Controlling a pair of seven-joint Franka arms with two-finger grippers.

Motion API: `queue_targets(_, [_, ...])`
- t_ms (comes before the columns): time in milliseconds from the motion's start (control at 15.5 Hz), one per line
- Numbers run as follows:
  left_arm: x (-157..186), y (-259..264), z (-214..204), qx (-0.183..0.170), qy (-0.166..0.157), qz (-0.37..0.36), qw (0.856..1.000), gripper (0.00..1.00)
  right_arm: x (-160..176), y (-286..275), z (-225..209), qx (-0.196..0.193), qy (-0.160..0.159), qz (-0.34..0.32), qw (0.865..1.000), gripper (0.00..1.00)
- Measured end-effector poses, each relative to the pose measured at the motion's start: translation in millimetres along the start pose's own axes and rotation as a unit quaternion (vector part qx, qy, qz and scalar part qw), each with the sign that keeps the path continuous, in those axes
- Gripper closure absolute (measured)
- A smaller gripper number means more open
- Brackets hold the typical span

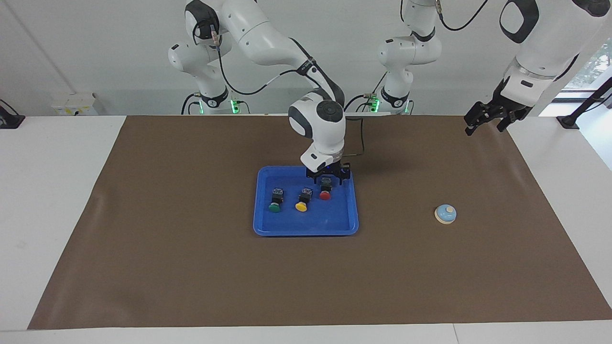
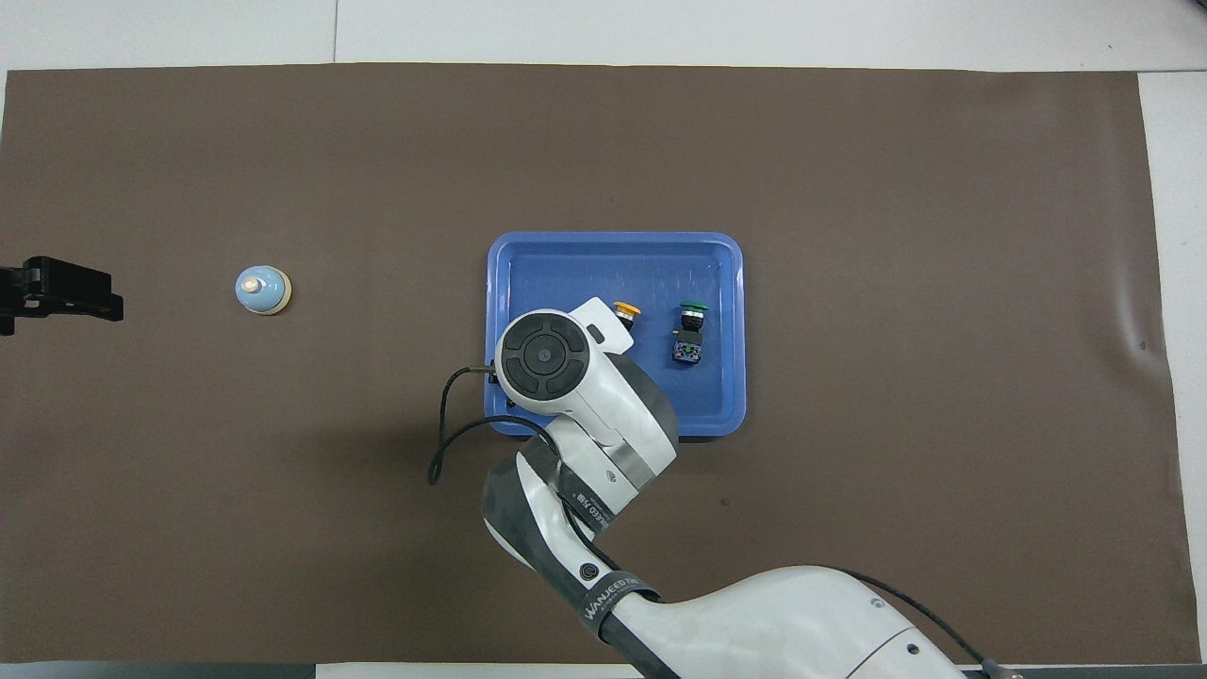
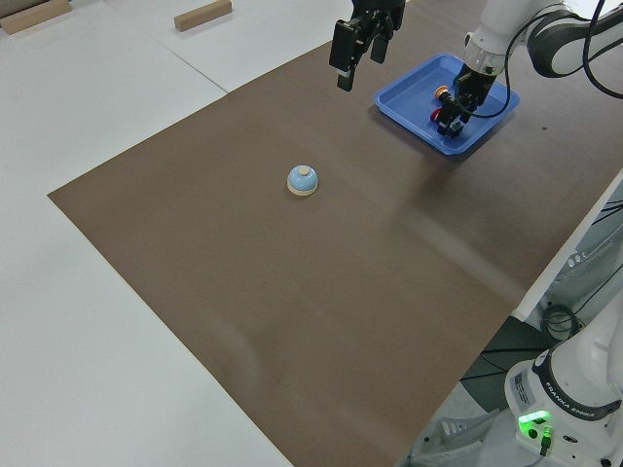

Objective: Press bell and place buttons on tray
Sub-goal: 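Carry the red button into the tray and release it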

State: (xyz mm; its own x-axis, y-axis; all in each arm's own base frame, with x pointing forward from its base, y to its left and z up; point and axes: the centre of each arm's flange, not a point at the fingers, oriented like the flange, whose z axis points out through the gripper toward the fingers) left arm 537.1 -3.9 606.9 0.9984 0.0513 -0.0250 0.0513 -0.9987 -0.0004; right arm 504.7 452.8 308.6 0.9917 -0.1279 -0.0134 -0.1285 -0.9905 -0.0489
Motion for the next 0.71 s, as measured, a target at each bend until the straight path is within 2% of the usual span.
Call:
queue_targets(387, [0.0,0.0,0.0,0.000,0.000,0.000,1.000,0.00,41.3,28.4,-74.1,-0.012,-0.005,0.036,0.999,0.00])
queue_targets(580, [0.0,0.0,0.0,0.000,0.000,0.000,1.000,0.00,81.2,90.4,-124.9,-0.012,-0.004,0.073,0.997,0.00])
queue_targets(709, [0.0,0.0,0.0,0.000,0.000,0.000,1.000,0.00,106.6,148.7,-159.2,-0.016,-0.010,0.068,0.998,0.00])
